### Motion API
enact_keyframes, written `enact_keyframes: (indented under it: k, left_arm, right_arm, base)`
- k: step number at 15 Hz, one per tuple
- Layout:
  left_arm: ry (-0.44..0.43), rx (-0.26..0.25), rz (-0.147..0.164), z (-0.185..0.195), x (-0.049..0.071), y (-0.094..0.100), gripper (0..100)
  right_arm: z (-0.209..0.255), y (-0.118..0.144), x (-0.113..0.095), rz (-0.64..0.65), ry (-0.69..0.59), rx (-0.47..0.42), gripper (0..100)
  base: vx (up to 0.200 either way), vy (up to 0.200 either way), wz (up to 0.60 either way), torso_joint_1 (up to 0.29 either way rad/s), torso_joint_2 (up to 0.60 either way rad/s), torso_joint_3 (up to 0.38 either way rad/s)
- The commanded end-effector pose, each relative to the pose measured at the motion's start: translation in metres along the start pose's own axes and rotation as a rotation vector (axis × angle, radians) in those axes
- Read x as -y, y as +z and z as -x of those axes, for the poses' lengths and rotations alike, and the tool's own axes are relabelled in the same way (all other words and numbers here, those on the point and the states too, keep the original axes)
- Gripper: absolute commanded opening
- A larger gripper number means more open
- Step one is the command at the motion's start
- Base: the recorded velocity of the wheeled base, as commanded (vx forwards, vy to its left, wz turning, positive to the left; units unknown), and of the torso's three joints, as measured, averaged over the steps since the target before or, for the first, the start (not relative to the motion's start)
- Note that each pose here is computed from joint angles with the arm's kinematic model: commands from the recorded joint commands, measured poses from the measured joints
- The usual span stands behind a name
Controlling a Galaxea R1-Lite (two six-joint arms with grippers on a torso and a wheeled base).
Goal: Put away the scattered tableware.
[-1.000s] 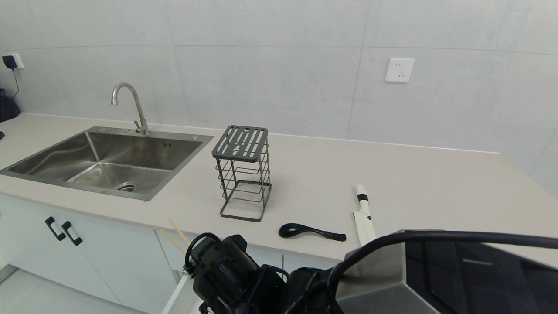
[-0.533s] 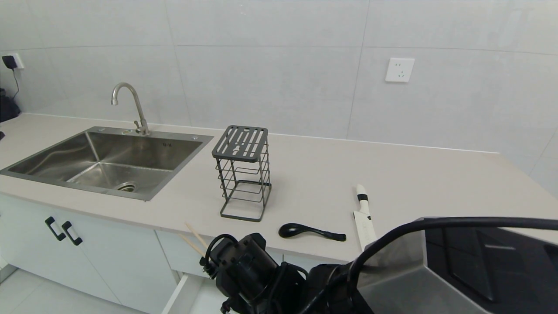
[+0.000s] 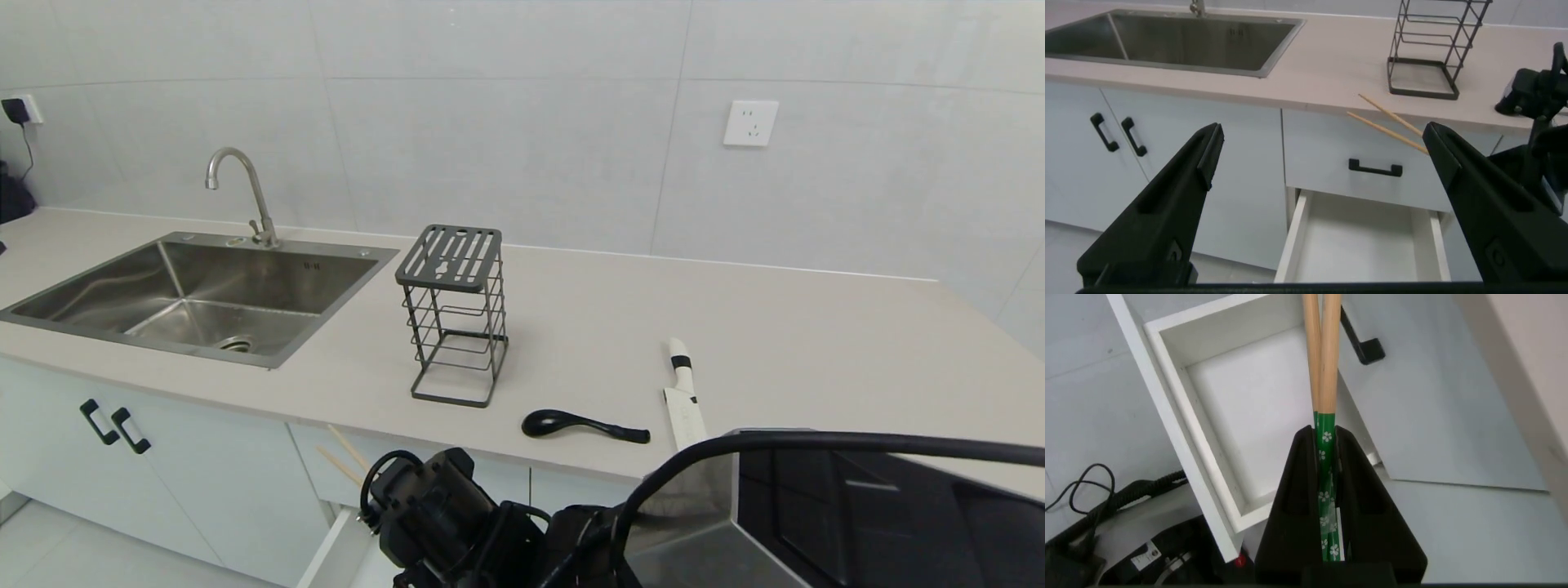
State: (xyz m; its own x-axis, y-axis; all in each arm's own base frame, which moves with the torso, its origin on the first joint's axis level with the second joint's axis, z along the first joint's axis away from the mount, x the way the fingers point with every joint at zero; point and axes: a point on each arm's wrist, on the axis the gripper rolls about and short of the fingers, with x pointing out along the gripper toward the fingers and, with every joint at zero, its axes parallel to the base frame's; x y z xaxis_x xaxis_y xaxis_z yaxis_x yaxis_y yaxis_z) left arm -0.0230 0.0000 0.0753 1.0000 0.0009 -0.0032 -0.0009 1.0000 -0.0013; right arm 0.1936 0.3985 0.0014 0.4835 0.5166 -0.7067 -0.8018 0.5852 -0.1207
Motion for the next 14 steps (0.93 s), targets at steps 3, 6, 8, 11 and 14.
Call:
enact_keyframes:
  k: [3,6,8,11,14]
  left_arm:
    - [0.001,-0.001,0.0,-0.0001,0.0,0.0,100]
    - [0.001,-0.001,0.0,-0.0001,0.0,0.0,100]
    - [0.002,-0.001,0.0,-0.0001,0.0,0.0,100]
    - [0.001,-0.001,0.0,-0.0001,0.0,0.0,100]
    - [0.001,-0.001,0.0,-0.0001,0.0,0.0,100]
  right_arm:
    - [-0.0067,-0.0006,-0.0033,0.003,0.002,0.0,0]
    - [-0.0086,0.0001,-0.0073,0.009,0.006,0.005,0]
    - [-0.0099,0.0004,-0.0076,0.008,0.006,0.007,0]
    - [-0.0121,0.0002,-0.0081,0.01,0.006,0.007,0]
    - [-0.0163,-0.0004,-0.0083,0.009,0.005,0.005,0]
  base:
    - [0.0,0.0,0.0,-0.207,0.52,0.302]
    - [0.0,0.0,0.0,-0.204,0.53,0.315]
    - [0.0,0.0,0.0,-0.188,0.52,0.325]
    - [0.0,0.0,0.0,-0.176,0.5,0.33]
    - [0.0,0.0,0.0,-0.154,0.49,0.33]
